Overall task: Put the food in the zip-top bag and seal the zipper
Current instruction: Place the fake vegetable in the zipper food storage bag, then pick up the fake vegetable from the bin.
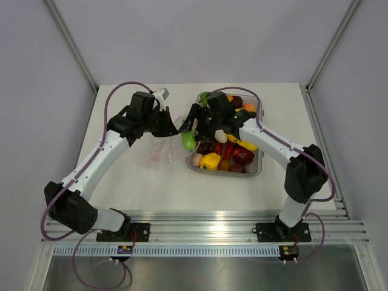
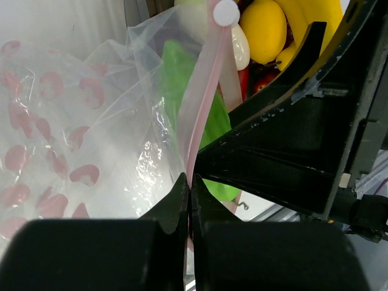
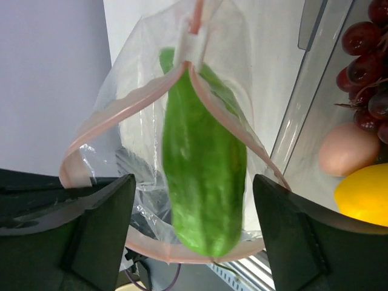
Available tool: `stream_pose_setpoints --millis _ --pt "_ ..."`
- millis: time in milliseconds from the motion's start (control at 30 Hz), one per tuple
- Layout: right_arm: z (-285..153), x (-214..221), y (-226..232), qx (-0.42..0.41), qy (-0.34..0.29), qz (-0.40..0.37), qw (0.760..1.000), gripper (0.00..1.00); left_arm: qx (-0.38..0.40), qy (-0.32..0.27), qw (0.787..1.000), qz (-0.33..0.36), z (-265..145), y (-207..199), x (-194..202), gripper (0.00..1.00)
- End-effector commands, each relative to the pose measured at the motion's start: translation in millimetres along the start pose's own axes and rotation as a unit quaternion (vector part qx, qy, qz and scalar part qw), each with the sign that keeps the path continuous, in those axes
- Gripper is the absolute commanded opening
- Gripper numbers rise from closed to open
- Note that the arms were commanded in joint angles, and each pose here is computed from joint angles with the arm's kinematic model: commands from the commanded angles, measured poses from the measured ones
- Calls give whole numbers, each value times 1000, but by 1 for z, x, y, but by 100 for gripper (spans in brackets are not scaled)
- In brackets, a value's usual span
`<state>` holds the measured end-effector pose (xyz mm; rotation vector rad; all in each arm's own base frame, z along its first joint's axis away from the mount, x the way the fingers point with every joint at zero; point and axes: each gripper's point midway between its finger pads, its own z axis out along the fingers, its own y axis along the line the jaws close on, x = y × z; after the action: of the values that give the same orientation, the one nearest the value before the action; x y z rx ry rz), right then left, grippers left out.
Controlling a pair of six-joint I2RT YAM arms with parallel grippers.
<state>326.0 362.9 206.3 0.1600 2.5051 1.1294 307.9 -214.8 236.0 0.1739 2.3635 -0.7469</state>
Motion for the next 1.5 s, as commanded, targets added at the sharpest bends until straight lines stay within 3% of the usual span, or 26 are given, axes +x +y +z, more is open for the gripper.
stream_pose_setpoints --millis 0,133,233,267,333,367,500,600,700,833,967,1100,1467 --pt "-11 -13 32 -45 -17 -16 999 88 15 -23 999 16 -7 -10 -11 0" --pt "-33 -16 31 -28 -39 -46 998 89 7 -22 1000 16 -7 -8 -14 0" --pt "-51 -18 32 -24 -60 -65 996 79 10 -30 999 15 -8 -11 -19 0" --pt "-55 -18 32 -24 -64 -69 995 70 10 -29 999 15 -6 -11 -19 0" --pt "-59 -15 27 -19 -66 -75 995 61 7 -30 999 13 -6 -11 -22 0" --pt "-62 -14 25 -16 -68 -76 995 51 7 -30 999 13 -5 -12 -24 0" --pt "-69 -10 12 1 -78 -80 994 32 5 -29 1000 10 -3 -11 -25 0" --pt "-78 -6 -8 31 -91 -91 991 27 -8 -27 1000 7 -2 -6 -24 0" --pt "-83 0 -44 92 -100 -105 985 34 -25 -30 999 7 -3 -1 -26 0" --pt "-83 19 -98 177 -78 -111 975 72 -49 -36 998 7 -10 10 -31 0" --pt "-73 25 -113 192 -69 -100 974 91 -46 -34 998 4 -7 11 -31 0" --pt "-52 26 -121 200 -51 -91 974 98 -29 -31 999 -6 -3 6 -28 0" --pt "-4 28 -127 201 -18 -102 974 100 -21 -18 1000 -2 2 6 -21 0"
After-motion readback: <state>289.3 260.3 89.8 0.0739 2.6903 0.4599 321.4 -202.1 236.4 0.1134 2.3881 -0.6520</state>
